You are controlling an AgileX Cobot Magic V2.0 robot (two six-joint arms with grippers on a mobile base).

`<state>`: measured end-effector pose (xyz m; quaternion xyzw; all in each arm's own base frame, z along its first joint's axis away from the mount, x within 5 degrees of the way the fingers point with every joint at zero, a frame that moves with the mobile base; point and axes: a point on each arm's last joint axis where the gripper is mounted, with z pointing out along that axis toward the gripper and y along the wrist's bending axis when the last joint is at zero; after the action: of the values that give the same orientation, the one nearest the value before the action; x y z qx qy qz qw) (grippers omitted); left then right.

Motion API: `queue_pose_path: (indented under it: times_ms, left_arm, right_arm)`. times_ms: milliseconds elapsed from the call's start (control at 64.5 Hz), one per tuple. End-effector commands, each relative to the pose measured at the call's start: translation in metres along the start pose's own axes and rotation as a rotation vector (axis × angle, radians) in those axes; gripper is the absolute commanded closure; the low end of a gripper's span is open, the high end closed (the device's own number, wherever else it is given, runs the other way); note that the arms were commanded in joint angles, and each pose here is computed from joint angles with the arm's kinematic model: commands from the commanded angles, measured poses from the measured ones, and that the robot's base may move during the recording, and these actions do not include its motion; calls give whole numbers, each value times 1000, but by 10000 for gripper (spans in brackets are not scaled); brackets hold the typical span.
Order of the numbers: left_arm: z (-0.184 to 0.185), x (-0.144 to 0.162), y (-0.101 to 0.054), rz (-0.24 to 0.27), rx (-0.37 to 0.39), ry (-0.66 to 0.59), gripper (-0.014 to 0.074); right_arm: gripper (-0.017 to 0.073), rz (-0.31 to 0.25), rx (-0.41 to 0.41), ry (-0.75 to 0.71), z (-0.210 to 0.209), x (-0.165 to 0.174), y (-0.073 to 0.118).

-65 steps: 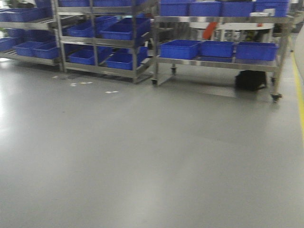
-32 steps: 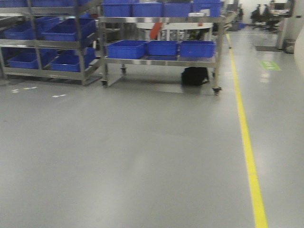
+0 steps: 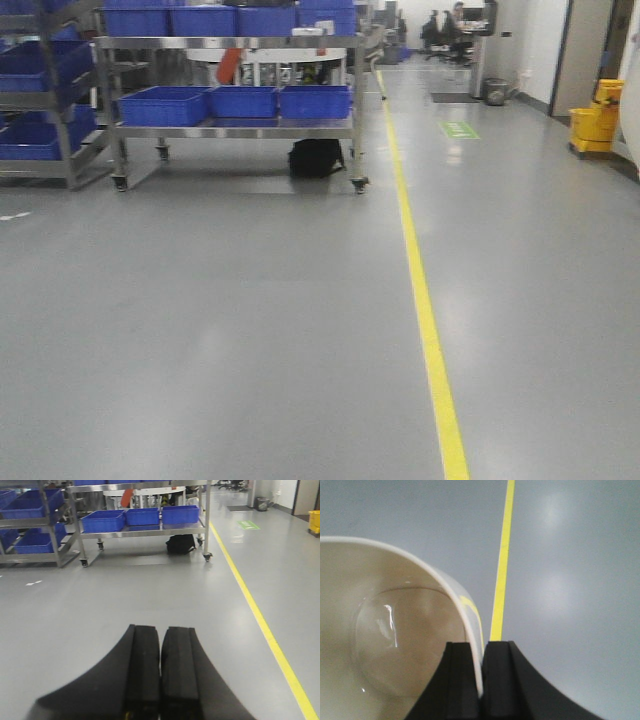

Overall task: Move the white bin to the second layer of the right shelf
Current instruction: 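Turn the base away from the table holding the bin in the right gripper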

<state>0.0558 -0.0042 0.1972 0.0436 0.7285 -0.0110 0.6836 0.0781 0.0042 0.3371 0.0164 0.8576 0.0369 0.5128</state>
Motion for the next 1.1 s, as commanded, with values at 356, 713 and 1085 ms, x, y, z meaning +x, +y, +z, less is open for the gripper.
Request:
queue_pose_path:
  times_ms: [356,713,1085]
  left_arm:
    - [1,4,0,-11,2,-62,509]
    - [1,4,0,-11,2,-62,509]
    - [1,4,0,-11,2,-62,509]
  right_arm:
    - [473,5,-4,-114,-5,-15,1]
    - [473,5,-4,-114,-5,-15,1]
    - [473,5,-4,-114,-5,-15,1]
